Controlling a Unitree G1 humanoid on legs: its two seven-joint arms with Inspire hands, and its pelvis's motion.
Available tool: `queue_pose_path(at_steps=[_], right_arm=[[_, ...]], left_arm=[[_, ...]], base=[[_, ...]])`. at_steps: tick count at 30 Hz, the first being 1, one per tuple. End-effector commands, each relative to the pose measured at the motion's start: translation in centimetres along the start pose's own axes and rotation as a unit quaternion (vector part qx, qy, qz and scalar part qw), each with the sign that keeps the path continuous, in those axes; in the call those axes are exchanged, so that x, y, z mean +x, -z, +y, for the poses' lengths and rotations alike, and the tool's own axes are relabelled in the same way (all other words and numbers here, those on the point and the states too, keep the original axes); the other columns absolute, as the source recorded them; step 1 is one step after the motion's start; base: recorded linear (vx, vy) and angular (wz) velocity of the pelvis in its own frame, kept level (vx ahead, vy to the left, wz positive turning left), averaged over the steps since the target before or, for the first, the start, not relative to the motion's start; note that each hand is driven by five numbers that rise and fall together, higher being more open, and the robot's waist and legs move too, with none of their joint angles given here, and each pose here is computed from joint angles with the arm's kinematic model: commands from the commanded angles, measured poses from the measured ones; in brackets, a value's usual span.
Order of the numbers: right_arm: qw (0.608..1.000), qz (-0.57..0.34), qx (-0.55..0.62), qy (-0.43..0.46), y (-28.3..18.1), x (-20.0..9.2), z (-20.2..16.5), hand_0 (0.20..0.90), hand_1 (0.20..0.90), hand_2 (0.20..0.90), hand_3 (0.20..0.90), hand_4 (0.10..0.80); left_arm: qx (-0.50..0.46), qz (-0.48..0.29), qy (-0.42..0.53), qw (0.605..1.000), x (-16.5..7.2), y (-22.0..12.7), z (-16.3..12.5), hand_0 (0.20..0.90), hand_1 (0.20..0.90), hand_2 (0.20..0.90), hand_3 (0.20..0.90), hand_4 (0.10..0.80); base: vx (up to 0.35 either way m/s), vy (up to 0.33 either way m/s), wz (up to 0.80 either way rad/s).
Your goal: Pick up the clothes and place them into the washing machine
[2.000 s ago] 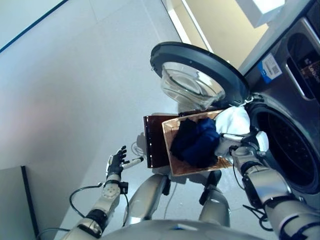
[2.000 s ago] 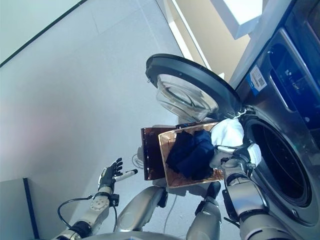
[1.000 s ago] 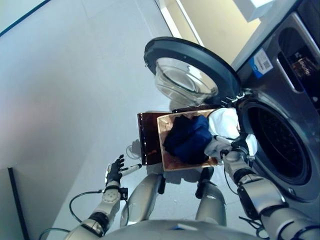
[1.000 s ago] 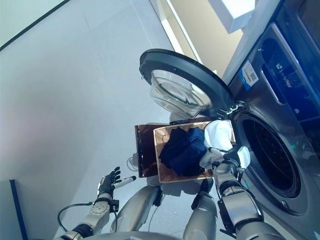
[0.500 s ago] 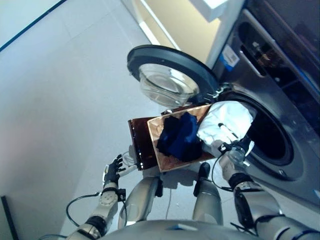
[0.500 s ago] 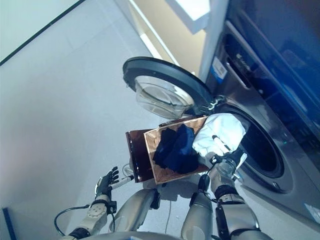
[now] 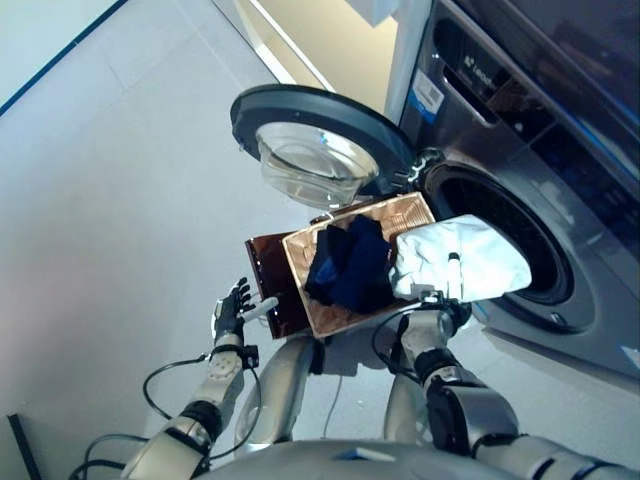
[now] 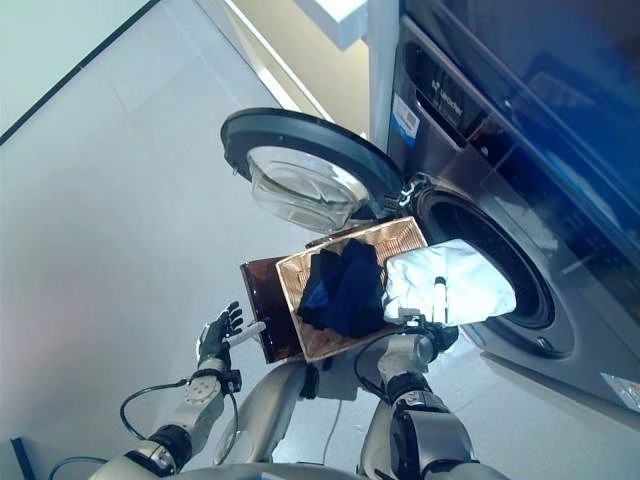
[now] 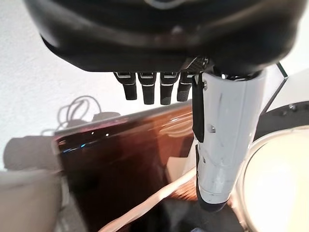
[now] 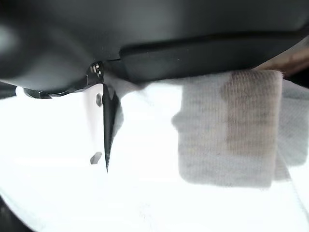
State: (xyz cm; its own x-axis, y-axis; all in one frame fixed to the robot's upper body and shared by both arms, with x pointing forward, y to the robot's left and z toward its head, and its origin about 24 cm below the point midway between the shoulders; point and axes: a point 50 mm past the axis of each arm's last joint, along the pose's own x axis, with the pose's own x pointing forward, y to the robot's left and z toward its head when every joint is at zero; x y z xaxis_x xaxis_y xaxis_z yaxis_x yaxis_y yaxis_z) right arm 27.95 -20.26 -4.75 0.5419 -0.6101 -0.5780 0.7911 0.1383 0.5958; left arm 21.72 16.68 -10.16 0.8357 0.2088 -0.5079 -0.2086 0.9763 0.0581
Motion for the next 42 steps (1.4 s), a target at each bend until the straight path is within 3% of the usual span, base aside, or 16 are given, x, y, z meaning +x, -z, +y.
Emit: queue_pose_path(at_steps=[1,4,9,12,13,14,16,18,20,31,37,40,42], right_arm=[[0.985,-0.119,0.089,-0.083,-4.7,-0.4,4.4,0.200,0.200,0.200,0.200,0.300],[0.979,-0.150,0.111,-0.081,-6.5,-0.2,5.7,0.200,0.200,0.200,0.200,0.300],[0.950,-0.257,0.146,-0.102,-14.0,0.1,9.6,0.200,0.200,0.200,0.200,0.300],[0.923,-0.334,0.155,-0.112,-20.2,-0.6,12.4,0.200,0.200,0.200,0.200,0.300],[0.901,-0.400,0.122,-0.115,-25.7,-1.6,14.2,0.200,0.200,0.200,0.200,0.300],[0.899,-0.403,0.122,-0.117,-26.1,-1.7,14.5,0.200,0.200,0.200,0.200,0.300],[0.870,-0.467,0.093,-0.131,-32.5,-4.3,16.9,0.200,0.200,0.200,0.200,0.300],[0.849,-0.498,0.088,-0.153,-36.0,-6.9,18.9,0.900,0.900,0.900,0.900,0.800],[0.831,-0.526,0.044,-0.176,-37.8,-8.7,20.0,0.900,0.900,0.900,0.900,0.800],[0.883,-0.437,-0.010,-0.169,-32.7,-4.4,19.4,0.900,0.900,0.900,0.900,0.800],[0.919,-0.363,-0.052,-0.145,-27.4,-0.8,17.2,0.900,0.900,0.900,0.900,0.800],[0.942,-0.277,-0.144,-0.124,-20.4,2.1,14.0,0.900,0.900,0.900,0.900,0.800],[0.946,-0.259,-0.153,-0.118,-19.1,2.5,13.1,0.900,0.900,0.900,0.900,0.800]], left_arm=[[-0.021,-0.032,-0.011,0.999,-0.3,-0.4,0.2,0.900,0.900,0.900,0.900,0.800],[-0.017,-0.026,-0.015,0.999,-0.6,0.1,0.8,0.900,0.900,0.900,0.900,0.800],[-0.006,-0.012,-0.034,0.999,-1.1,1.3,2.5,0.900,0.900,0.900,0.900,0.800],[0.013,-0.002,-0.041,0.999,-1.2,1.9,3.4,0.900,0.900,0.900,0.900,0.800],[0.029,-0.003,-0.046,0.999,-1.2,1.9,4.4,0.900,0.900,0.900,0.900,0.800],[0.026,-0.005,-0.043,0.999,-1.2,1.8,4.0,0.900,0.900,0.900,0.900,0.800],[0.042,-0.012,-0.053,0.998,-1.1,1.5,5.3,0.900,0.900,0.900,0.900,0.800],[0.043,-0.018,-0.054,0.997,-1.1,1.2,5.6,0.900,0.900,0.900,0.900,0.800],[0.035,-0.024,-0.051,0.998,-1.1,1.0,5.5,0.900,0.900,0.900,0.900,0.800],[0.017,0.028,-0.044,0.998,-1.6,3.0,4.6,0.900,0.900,0.900,0.900,0.800],[0.009,0.044,-0.041,0.998,-1.6,3.4,4.3,0.900,0.900,0.900,0.900,0.800],[0.008,0.049,-0.037,0.998,-1.6,3.6,3.8,0.900,0.900,0.900,0.900,0.800],[0.011,0.050,-0.036,0.998,-1.6,3.7,3.7,0.900,0.900,0.900,0.900,0.800]], base=[[0.000,0.000,0.00],[0.016,0.007,-0.11],[0.018,0.020,-0.09],[-0.049,0.017,-0.16],[0.115,0.010,-0.05],[-0.005,0.023,0.19],[0.024,0.042,0.32],[-0.016,0.060,0.11],[0.032,0.041,-0.09],[-0.004,0.008,-0.09],[0.010,-0.017,0.07],[0.043,-0.042,0.12],[0.026,-0.033,0.04]])
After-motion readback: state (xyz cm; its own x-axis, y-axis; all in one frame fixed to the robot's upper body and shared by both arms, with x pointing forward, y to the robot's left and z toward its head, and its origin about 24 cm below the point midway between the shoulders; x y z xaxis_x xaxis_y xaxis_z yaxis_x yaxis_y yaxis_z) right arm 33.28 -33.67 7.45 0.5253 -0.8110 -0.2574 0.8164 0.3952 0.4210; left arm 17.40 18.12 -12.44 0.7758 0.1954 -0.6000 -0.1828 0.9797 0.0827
